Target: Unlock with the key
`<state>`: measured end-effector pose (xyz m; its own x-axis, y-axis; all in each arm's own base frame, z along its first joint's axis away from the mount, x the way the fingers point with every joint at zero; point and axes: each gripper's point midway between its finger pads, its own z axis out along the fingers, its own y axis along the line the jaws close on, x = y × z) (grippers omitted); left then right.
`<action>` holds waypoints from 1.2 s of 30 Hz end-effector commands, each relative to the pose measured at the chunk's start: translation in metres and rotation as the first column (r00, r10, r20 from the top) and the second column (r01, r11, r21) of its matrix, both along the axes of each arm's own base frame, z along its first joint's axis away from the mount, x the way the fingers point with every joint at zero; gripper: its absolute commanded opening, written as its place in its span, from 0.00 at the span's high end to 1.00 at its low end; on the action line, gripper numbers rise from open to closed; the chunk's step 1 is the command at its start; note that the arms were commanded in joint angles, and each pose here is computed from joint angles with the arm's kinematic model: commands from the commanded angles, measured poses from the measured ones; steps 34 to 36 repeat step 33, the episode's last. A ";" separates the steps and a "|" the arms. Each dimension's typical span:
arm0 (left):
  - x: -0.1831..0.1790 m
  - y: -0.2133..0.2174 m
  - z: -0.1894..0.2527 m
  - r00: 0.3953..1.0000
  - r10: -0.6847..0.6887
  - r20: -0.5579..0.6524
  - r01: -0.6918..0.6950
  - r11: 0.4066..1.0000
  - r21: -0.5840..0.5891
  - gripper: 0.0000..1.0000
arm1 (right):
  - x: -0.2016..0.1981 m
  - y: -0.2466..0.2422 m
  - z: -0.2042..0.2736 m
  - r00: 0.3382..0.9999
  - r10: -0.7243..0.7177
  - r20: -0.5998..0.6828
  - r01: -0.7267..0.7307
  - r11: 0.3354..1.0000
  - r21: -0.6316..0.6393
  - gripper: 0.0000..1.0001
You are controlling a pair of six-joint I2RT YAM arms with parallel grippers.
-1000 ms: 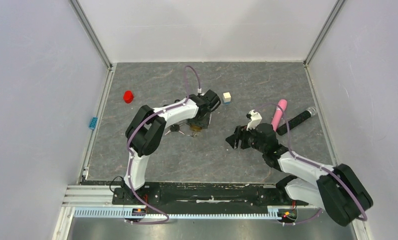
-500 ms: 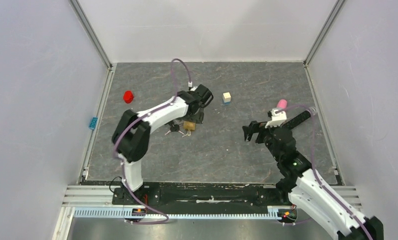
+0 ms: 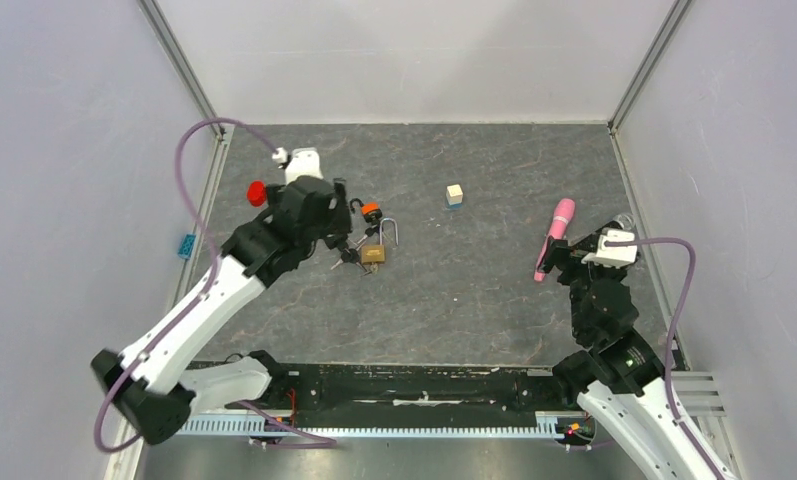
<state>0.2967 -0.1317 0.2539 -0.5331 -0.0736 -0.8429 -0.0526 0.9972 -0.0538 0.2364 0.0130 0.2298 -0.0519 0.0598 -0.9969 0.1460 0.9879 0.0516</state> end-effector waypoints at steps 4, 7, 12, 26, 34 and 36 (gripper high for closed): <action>-0.038 0.096 0.062 0.908 0.226 0.352 -0.245 0.969 0.010 0.00 | -0.019 -0.042 0.036 0.979 -0.179 0.094 0.185 0.981 -0.055 0.02; -0.060 0.132 0.068 0.836 0.341 0.431 -0.362 0.932 -0.035 0.00 | -0.024 -0.053 0.034 0.965 -0.239 0.103 0.245 0.968 -0.047 0.02; -0.090 0.172 0.066 0.713 0.485 0.507 -0.484 0.863 -0.144 0.00 | -0.028 -0.062 0.029 0.949 -0.293 0.117 0.298 0.954 -0.021 0.02; -0.105 0.194 0.043 0.589 0.593 0.549 -0.539 0.794 -0.279 0.00 | -0.019 -0.058 0.006 0.954 -0.293 0.063 0.299 0.949 -0.104 0.02; -0.088 0.184 0.038 0.633 0.558 0.537 -0.541 0.815 -0.210 0.00 | -0.019 -0.059 0.003 0.953 -0.298 0.057 0.303 0.946 -0.116 0.02; -0.088 0.184 0.038 0.633 0.558 0.537 -0.541 0.815 -0.210 0.00 | -0.019 -0.059 0.003 0.953 -0.298 0.057 0.303 0.946 -0.116 0.02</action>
